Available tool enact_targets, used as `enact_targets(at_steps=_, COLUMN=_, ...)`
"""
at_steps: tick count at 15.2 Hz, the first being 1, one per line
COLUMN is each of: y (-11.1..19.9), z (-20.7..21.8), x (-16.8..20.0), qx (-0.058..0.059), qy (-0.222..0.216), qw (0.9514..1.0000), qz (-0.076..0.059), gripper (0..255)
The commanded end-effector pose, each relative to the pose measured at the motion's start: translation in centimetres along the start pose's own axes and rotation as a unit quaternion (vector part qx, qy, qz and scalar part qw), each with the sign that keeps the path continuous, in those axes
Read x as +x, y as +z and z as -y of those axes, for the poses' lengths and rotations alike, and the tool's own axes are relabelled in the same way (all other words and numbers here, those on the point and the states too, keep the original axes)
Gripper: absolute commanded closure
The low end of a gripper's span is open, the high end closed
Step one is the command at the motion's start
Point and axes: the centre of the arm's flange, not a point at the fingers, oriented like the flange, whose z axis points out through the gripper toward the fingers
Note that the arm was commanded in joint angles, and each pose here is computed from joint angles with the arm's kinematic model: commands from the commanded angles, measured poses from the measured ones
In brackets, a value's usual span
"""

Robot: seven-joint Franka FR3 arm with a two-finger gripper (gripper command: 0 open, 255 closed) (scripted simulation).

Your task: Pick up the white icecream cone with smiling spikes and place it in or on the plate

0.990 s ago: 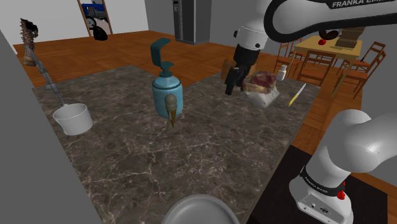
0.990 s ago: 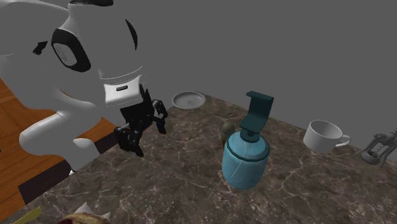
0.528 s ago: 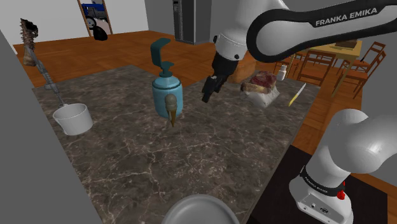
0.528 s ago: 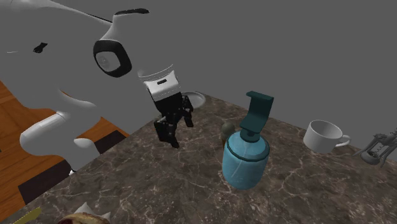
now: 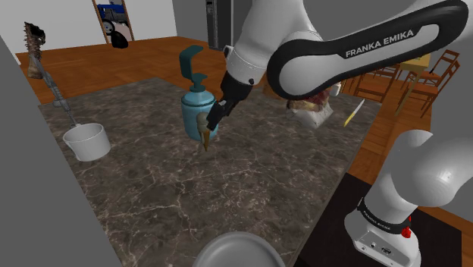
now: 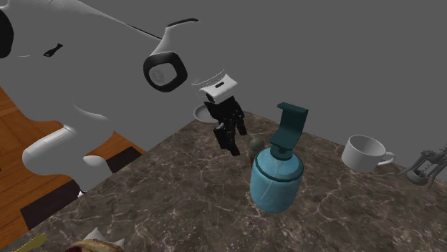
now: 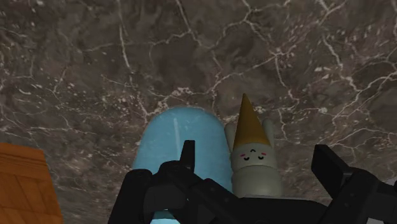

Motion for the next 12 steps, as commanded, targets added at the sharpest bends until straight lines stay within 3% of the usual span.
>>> enact_targets(at_steps=1, y=0.9, z=1.0, x=0.3, qx=0.002, qy=-0.006, qw=0.9999, qz=-0.009, gripper=0)
enact_targets(at_steps=7, y=4.1, z=1.1, x=0.4, qx=0.002, qy=-0.006, qw=0.9999, qz=-0.009, gripper=0)
enact_targets(at_steps=12, y=4.4, z=1.1, x=0.4, qx=0.002, qy=-0.006, qw=0.9999, qz=-0.009, gripper=0)
